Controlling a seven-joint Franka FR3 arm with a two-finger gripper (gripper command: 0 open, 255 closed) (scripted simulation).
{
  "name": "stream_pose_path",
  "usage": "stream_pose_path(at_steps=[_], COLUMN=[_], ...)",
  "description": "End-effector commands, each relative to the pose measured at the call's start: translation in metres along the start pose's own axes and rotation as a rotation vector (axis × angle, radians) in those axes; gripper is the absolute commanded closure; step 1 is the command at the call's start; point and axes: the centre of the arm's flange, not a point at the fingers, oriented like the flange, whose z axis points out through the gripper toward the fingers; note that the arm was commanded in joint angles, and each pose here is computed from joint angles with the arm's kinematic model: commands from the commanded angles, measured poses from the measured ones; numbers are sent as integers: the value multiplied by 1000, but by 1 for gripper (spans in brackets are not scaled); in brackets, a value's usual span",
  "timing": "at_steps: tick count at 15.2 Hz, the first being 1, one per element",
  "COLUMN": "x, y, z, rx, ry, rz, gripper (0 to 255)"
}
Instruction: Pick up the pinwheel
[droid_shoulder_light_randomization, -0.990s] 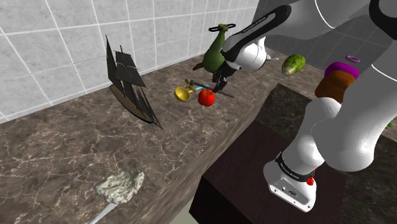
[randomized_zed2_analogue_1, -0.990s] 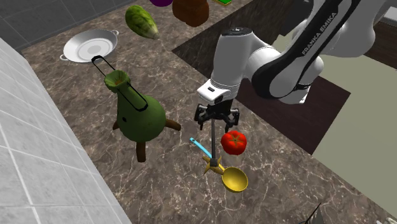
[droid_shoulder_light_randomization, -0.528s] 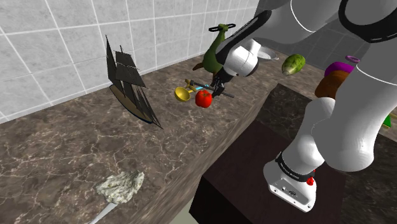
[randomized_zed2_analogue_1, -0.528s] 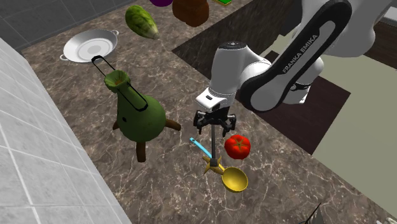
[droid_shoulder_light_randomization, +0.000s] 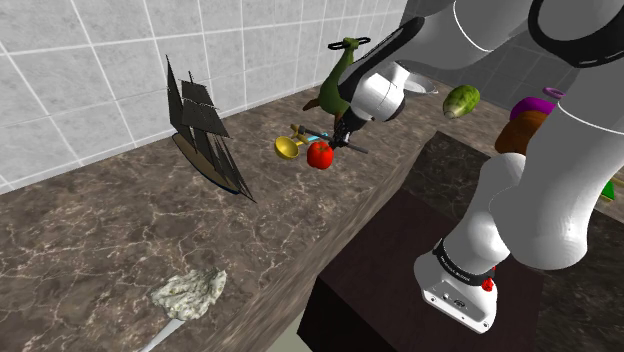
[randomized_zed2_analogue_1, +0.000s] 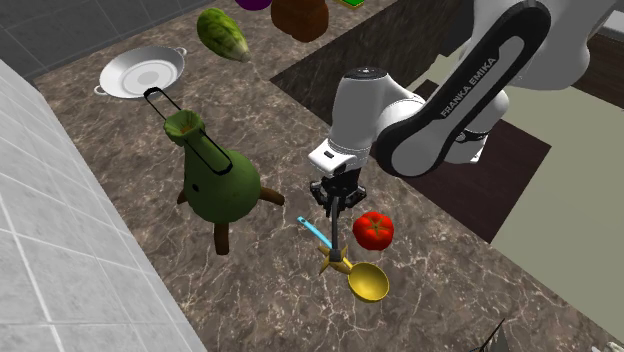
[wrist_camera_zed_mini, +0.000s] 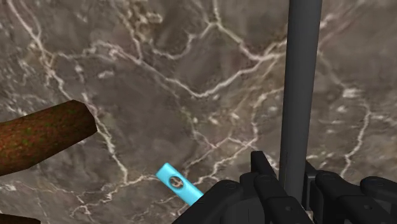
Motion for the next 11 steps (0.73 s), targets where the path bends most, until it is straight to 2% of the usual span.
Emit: stream_pose_path(at_steps=[1,3,11], x=[0,0,15], y=[0,-1,3], z=[0,0,-40], rx=[0,0,0], ry=[0,0,0], rz=[0,0,0], gripper=[255,255,255])
